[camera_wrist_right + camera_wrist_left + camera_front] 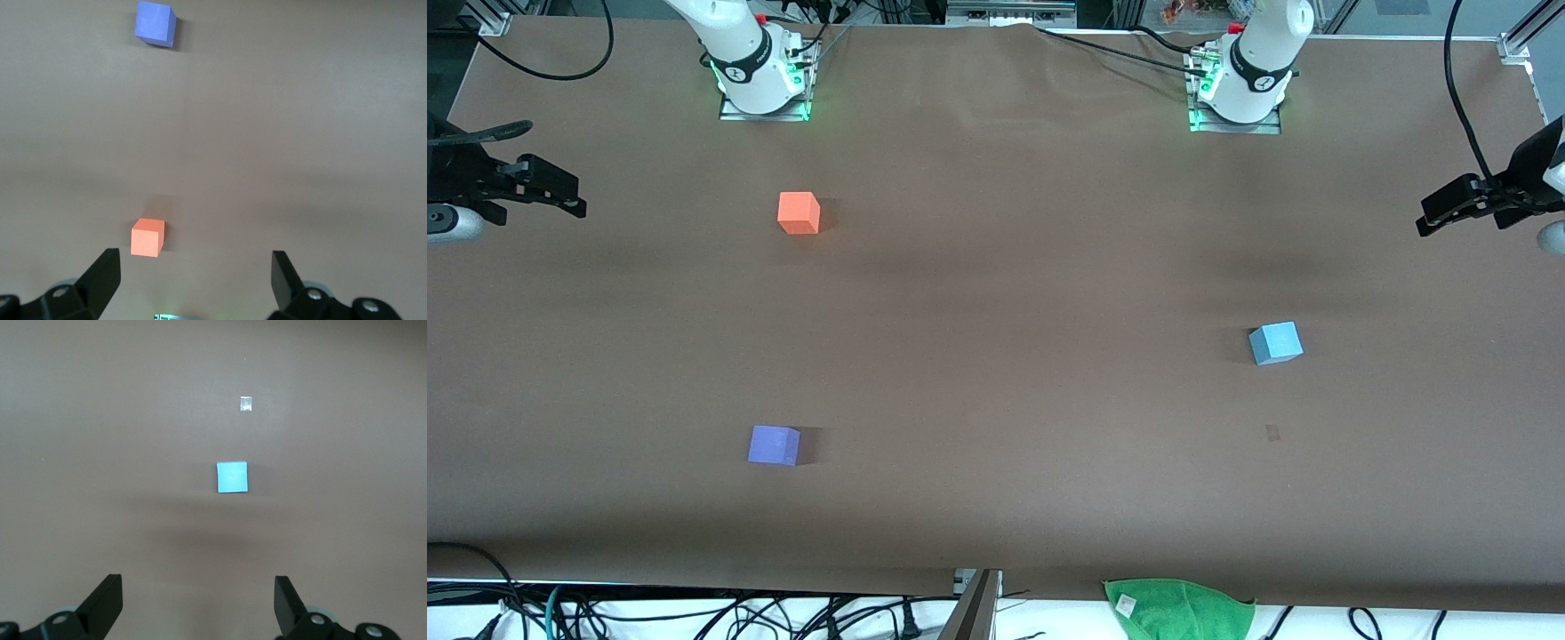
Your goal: Place blue block between orange and purple blocks
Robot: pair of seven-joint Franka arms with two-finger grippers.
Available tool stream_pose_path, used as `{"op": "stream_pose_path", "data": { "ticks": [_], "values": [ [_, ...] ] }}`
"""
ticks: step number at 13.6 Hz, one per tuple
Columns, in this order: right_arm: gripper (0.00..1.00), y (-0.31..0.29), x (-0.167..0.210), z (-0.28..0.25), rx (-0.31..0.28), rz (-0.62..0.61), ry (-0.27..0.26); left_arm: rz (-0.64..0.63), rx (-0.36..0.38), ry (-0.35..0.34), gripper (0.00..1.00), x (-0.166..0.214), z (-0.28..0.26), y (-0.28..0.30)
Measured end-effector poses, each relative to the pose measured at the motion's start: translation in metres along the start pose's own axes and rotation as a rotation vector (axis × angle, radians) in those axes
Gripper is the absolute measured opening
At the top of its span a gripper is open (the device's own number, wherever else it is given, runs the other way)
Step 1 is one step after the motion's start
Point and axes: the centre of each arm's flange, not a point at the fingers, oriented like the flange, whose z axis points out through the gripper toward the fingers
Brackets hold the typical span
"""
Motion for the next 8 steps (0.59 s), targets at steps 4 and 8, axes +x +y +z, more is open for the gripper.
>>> {"op": "stream_pose_path", "data": {
  "ticks": [4,8],
  "values": [
    [1.0,0.0002,0.0006,0.0002,0.0,0.0,0.0,-0.001,0.0,-0.003,1.0,-0.0005,-0.0007,-0.0003],
    [1.0,0.0,0.0007,-0.0001,0.0,0.0,0.0,-0.001,0.002,-0.019,1.0,-0.0022,0.0006,-0.0008]
  ]
}}
